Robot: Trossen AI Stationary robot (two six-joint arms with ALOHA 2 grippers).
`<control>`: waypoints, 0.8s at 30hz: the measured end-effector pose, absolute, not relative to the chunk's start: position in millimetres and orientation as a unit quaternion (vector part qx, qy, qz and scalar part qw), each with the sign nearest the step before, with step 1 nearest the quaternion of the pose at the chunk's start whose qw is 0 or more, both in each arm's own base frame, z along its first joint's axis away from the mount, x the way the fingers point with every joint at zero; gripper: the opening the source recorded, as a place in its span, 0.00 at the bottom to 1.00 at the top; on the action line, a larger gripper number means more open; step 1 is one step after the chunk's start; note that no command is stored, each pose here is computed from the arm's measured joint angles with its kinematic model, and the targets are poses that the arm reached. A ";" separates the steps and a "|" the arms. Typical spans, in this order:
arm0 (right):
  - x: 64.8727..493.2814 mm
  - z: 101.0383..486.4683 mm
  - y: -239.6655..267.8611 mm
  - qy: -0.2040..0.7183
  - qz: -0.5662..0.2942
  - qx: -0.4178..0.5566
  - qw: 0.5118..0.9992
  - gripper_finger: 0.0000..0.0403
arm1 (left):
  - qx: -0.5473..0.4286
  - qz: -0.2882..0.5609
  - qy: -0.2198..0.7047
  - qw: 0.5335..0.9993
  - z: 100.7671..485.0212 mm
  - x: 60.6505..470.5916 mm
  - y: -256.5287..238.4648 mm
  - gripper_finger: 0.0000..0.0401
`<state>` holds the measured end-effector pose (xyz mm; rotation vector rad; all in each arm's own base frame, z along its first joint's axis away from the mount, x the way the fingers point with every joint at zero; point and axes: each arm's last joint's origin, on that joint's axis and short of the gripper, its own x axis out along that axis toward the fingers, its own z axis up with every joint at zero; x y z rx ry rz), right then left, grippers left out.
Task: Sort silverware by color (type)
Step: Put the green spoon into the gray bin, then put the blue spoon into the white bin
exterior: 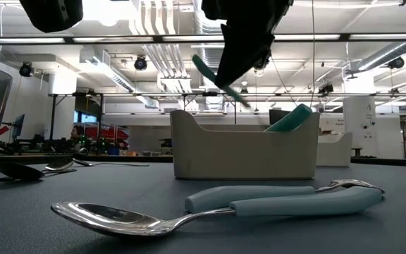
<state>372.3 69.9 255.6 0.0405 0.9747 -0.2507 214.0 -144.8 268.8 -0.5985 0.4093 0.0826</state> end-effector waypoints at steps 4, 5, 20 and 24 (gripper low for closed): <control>368.2 264.4 71.8 0.455 -0.126 0.061 0.880 0.37 | -0.268 0.029 0.206 0.941 268.4 213.8 -145.1 0.19; 366.8 266.9 73.4 0.454 -0.119 0.086 0.879 0.39 | -0.263 0.028 0.206 0.942 268.6 213.7 -145.1 0.19; 356.5 230.9 157.8 0.556 0.064 0.163 0.813 0.31 | -0.205 0.039 0.249 0.946 280.0 186.6 -120.8 0.19; 357.0 205.5 181.9 0.575 0.080 0.141 0.802 0.29 | -0.186 0.031 0.266 0.945 279.7 181.8 -118.0 0.19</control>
